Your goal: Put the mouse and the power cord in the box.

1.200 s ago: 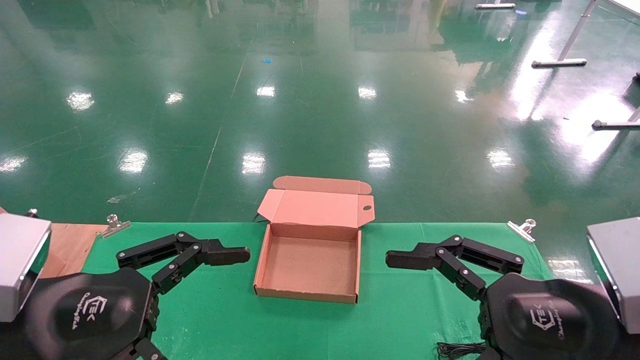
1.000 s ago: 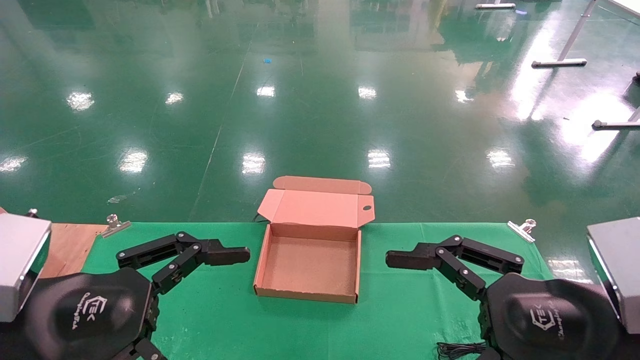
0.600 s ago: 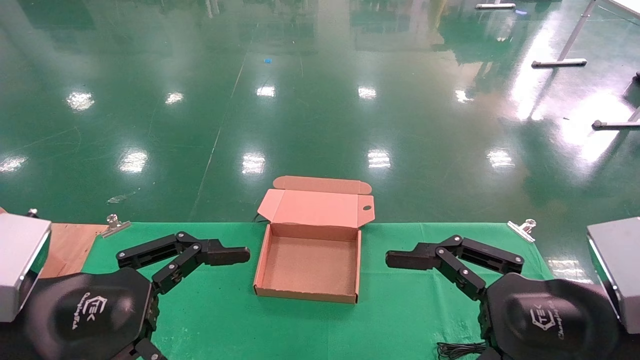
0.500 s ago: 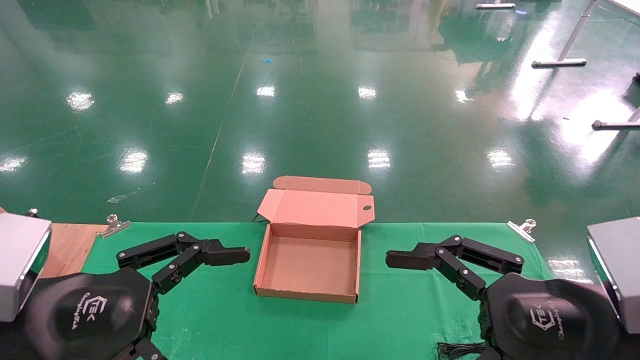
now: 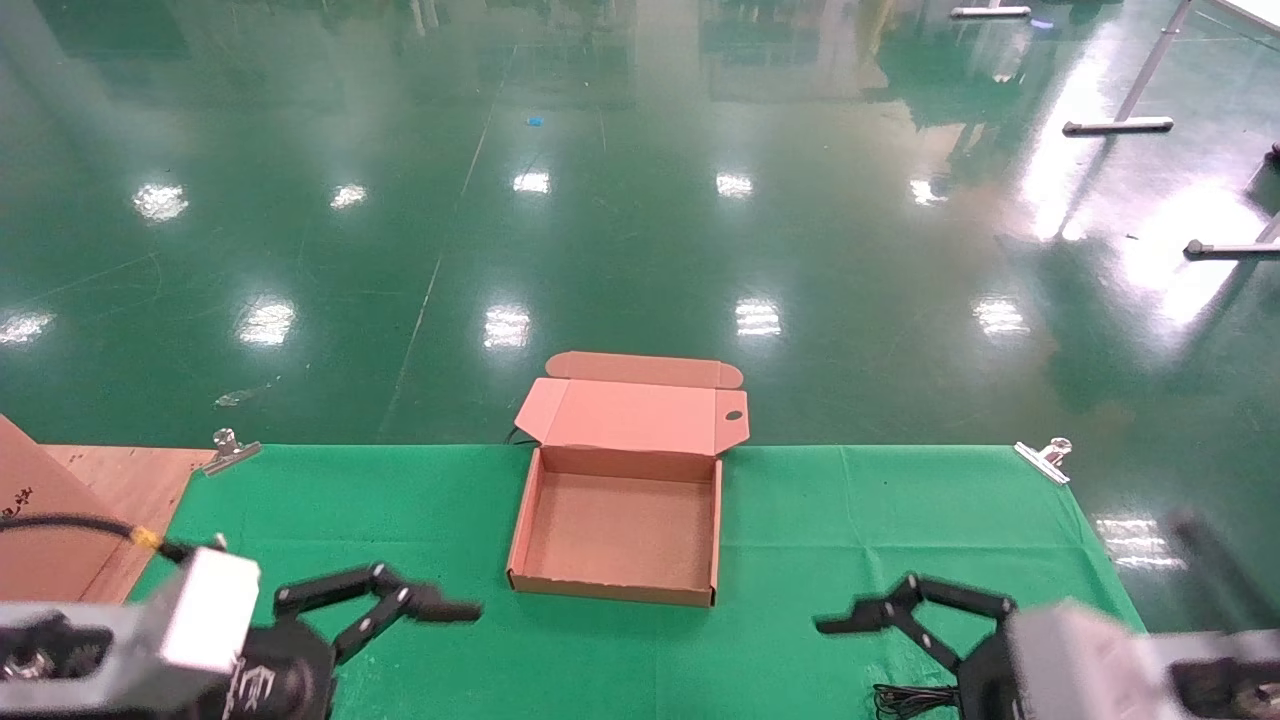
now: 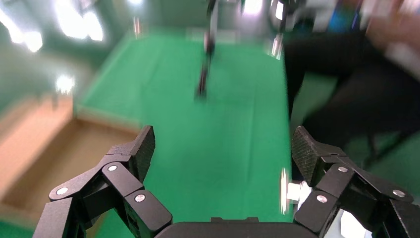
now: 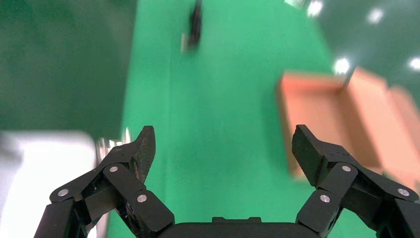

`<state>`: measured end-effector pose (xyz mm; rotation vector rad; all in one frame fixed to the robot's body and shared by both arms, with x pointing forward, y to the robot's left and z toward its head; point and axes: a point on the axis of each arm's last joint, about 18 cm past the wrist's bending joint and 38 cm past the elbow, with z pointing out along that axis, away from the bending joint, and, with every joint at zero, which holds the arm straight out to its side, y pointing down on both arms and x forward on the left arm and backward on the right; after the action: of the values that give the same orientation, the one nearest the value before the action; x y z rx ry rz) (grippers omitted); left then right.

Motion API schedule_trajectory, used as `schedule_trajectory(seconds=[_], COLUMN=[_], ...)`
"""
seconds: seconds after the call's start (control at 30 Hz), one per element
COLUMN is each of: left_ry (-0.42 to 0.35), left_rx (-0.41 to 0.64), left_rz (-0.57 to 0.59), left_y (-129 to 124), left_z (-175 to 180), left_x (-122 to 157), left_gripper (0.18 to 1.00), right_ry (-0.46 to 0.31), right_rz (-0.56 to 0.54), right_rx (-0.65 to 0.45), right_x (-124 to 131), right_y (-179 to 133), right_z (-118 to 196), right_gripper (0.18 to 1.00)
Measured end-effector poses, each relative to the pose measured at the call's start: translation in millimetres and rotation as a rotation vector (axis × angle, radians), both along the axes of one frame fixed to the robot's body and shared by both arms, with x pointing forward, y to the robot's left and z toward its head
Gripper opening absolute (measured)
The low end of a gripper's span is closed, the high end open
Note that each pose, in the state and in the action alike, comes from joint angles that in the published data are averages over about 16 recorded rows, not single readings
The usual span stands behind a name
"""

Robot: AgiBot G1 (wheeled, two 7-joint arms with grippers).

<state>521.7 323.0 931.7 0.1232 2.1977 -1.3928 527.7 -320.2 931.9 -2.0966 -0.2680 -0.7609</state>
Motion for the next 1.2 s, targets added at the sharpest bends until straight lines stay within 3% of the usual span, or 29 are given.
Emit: schedule_trajectory(seconds=[0.27,0.5,0.83,1.2], left_ry=[0.021,0.009,0.011,0.052], left_rx=[0.252,0.462,0.666,0.703], left_rz=[0.174,0.303,0.393,0.400], left_y=[39,75,108,119], left_z=[-45,-72,-101,-123], left_x=[40,73,102,111], left_gripper=[1.001,1.001,1.001,1.001], right_ry=[-0.045,-0.083,-0.122,-0.120], right_rz=[-0.121,-0.206,-0.254,-0.257], right_rx=[-0.352,-0.556,-0.668,-0.693], right_x=[50,93,143,169], right_y=[-17,-31,-35,-35], right_z=[-40,-62,-80,-92], right_gripper=[1.001,1.001,1.001,1.001])
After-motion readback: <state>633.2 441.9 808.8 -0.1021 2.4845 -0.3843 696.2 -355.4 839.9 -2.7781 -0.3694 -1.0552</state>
